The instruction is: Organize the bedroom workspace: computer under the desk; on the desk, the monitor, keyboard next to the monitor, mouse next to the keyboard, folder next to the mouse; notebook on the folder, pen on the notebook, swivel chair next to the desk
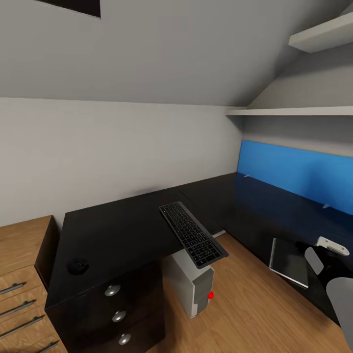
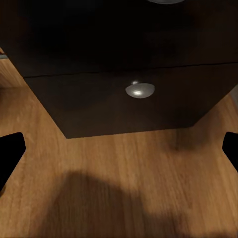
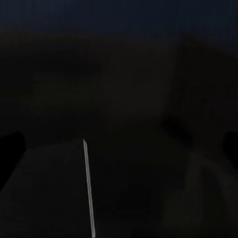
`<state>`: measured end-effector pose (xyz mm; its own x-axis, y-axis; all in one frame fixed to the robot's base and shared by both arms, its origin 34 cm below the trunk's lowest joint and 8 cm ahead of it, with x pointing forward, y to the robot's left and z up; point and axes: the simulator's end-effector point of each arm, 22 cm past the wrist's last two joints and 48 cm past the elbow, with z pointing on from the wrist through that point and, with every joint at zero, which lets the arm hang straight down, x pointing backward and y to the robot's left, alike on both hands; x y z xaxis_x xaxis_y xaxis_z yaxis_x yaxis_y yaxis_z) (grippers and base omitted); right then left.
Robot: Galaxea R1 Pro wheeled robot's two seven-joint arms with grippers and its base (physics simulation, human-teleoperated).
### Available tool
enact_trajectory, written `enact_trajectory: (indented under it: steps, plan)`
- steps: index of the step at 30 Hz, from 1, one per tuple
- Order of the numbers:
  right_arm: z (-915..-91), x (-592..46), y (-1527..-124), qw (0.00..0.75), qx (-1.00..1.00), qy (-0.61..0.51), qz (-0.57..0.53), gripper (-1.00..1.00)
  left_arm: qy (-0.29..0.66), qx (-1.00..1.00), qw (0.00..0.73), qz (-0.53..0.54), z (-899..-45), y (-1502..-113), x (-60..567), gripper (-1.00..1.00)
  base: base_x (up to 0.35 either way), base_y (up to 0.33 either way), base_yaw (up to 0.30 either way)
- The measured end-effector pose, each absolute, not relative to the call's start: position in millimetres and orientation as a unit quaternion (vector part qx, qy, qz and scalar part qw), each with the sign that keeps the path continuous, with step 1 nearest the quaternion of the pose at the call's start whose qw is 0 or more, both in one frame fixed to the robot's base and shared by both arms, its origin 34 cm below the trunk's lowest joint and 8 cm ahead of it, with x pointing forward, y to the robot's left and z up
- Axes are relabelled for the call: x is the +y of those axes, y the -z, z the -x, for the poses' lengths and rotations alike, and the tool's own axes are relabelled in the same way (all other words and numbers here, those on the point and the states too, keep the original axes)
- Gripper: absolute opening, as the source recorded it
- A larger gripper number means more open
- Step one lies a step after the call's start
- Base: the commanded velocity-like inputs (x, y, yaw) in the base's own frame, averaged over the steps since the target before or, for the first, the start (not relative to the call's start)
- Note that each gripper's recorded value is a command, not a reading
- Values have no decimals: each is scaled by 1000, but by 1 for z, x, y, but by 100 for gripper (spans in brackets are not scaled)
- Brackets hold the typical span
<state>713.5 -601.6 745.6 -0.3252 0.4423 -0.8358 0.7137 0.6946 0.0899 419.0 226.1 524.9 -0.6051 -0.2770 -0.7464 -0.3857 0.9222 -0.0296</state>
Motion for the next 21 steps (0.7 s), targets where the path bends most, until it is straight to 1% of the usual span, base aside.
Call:
enact_trajectory:
  steps: [16,21]
  plan:
    - [-727,-597,-764,479,794,134,-350,100,-67,893,404,185,-419,-525,226,100,0,0,0]
    - [-738,-585,-770,493,794,113,-337,100,-68,893,405,185,-419,-525,226,100,0,0,0]
